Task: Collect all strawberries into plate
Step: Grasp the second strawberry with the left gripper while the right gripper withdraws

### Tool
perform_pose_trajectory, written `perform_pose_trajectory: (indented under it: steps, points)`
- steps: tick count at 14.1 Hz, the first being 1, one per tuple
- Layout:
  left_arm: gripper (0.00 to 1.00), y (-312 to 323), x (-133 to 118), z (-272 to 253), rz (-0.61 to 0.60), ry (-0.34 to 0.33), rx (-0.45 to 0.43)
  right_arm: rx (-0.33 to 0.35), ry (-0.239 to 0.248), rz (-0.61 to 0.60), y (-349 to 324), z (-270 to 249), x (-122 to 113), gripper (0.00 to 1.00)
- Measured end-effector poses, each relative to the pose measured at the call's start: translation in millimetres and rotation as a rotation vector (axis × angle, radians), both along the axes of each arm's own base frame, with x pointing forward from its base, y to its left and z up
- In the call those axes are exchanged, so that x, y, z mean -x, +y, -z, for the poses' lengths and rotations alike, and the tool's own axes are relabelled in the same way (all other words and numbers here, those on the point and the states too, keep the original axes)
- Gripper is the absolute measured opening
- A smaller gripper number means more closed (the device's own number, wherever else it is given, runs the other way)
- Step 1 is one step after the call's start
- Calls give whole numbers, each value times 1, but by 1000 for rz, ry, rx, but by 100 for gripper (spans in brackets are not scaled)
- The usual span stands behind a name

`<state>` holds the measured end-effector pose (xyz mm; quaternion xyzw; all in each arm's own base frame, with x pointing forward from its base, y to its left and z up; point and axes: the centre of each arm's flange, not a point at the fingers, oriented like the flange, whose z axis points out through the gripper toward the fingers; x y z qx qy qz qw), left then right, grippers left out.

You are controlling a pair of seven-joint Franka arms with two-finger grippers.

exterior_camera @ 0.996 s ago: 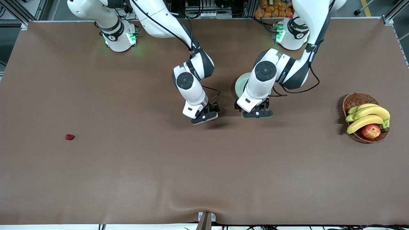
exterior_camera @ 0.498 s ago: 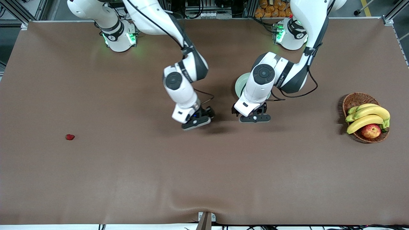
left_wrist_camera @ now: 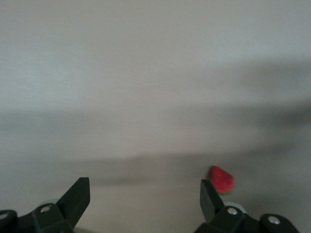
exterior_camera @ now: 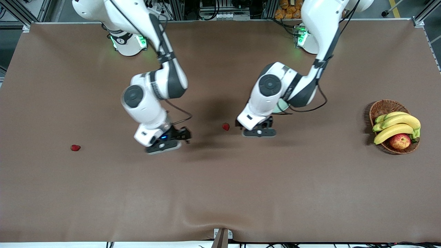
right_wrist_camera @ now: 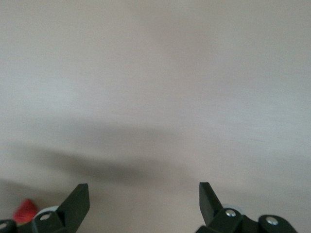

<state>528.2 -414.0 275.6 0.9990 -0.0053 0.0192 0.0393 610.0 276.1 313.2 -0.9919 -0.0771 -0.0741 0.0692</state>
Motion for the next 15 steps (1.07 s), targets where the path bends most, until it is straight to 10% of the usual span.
perform_pose_trajectory:
  steps: [8,15]
  points:
    - [100,-53,17,55,30,43,-11,71,176,264,-213,-9,-28,100]
    - [91,-88,35,77,66,54,-4,144,296,296,-397,33,-2,100]
